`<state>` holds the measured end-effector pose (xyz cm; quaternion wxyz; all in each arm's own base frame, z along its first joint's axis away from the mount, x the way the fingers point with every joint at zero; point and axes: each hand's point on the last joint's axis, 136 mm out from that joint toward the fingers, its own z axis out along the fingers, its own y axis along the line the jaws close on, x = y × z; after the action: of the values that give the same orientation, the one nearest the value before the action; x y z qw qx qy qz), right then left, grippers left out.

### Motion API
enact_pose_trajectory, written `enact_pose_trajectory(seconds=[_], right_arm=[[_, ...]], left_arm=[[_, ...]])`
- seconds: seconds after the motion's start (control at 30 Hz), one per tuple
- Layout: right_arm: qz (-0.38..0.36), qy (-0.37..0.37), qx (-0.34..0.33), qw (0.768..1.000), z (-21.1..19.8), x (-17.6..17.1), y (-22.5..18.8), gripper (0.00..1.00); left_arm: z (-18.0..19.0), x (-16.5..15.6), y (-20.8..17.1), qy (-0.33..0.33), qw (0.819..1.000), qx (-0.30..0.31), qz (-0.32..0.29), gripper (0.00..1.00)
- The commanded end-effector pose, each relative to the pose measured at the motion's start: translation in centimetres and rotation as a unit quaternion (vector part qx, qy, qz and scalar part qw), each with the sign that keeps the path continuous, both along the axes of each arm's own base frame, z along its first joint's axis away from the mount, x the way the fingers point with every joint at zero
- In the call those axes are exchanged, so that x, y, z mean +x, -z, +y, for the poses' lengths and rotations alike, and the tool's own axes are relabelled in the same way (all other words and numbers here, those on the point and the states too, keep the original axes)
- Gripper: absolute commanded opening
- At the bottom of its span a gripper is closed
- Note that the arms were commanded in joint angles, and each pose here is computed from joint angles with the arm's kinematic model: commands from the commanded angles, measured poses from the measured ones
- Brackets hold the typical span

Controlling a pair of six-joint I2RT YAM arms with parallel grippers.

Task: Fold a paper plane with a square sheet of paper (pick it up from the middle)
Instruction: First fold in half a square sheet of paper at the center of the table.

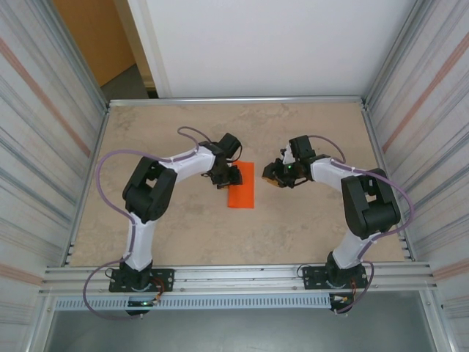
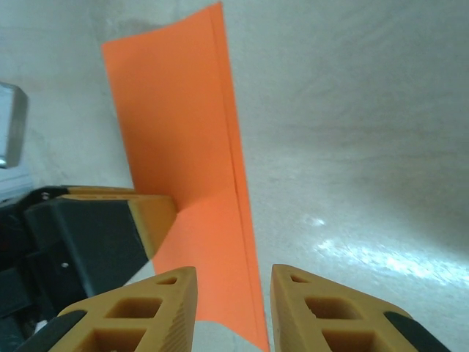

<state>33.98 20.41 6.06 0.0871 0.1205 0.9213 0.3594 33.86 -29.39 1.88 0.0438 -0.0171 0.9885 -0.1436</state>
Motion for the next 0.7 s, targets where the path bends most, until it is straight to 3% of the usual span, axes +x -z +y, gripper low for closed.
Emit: enact_pose_trajectory(seconds=[0.0,0.67], right_arm=[[-0.001,0.006,-0.01,1.0,-0.8,-0.4,-0.1,0.31],[0.002,0.007,0.0,1.0,-1.1,-0.6,0.3,0.31]], left_arm=[[1.9,-4.8,7.0,0.01,0.992,0.084,0.098,0.43],[1.8,-6.1,9.0,0.009,0.986,0.098,0.132,0.46]])
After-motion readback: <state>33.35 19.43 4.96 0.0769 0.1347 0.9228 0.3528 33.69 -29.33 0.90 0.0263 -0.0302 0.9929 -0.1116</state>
